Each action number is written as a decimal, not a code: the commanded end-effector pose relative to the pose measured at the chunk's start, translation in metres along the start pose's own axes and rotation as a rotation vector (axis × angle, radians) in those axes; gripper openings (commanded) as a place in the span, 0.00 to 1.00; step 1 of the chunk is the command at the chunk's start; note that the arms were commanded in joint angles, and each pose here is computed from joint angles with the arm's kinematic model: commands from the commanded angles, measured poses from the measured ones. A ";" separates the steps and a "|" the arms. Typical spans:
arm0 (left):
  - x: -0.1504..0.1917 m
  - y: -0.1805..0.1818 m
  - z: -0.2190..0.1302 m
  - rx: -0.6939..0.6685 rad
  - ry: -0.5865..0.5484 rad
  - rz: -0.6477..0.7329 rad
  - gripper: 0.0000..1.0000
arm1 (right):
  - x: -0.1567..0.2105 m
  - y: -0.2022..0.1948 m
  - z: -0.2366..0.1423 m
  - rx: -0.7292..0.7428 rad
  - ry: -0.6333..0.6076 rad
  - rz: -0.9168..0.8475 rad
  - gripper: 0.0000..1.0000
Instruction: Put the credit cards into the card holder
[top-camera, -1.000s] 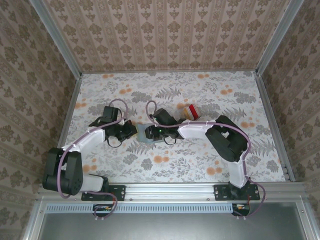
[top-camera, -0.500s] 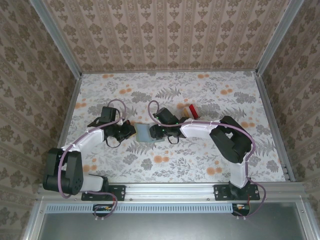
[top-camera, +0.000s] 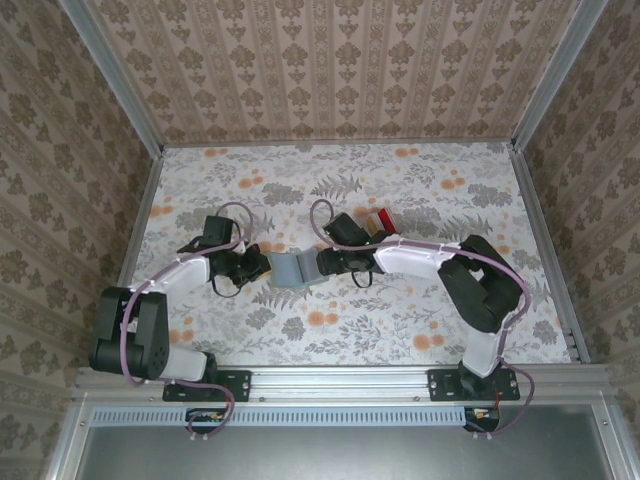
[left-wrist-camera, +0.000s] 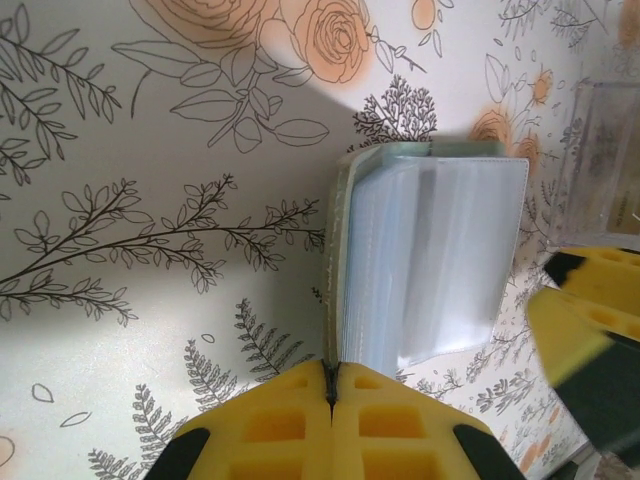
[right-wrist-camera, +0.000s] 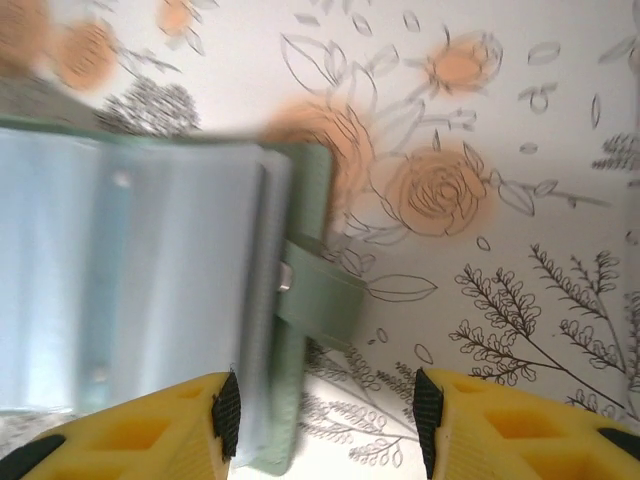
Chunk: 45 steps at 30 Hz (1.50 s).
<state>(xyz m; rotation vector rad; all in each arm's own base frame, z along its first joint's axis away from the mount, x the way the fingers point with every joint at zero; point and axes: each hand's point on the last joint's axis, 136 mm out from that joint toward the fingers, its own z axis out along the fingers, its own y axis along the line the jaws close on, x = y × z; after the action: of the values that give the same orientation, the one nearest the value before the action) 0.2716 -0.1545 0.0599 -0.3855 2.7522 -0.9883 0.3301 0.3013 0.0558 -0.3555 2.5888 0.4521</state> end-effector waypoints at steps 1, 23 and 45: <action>-0.001 0.004 0.003 -0.002 0.000 0.020 0.00 | -0.012 0.010 -0.027 -0.042 -0.033 -0.022 0.53; -0.033 -0.005 -0.057 -0.238 -0.172 0.188 0.63 | -0.064 -0.171 -0.087 0.201 -0.048 0.261 0.58; -0.016 -0.170 0.113 0.117 0.111 0.362 0.61 | -0.070 -0.145 -0.054 0.068 0.033 0.246 0.56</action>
<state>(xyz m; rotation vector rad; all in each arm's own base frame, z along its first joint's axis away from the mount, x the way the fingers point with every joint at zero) 0.3405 -0.3190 0.0730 0.1669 2.7429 -0.9835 0.4167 0.1495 0.0922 0.0225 2.6779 0.4023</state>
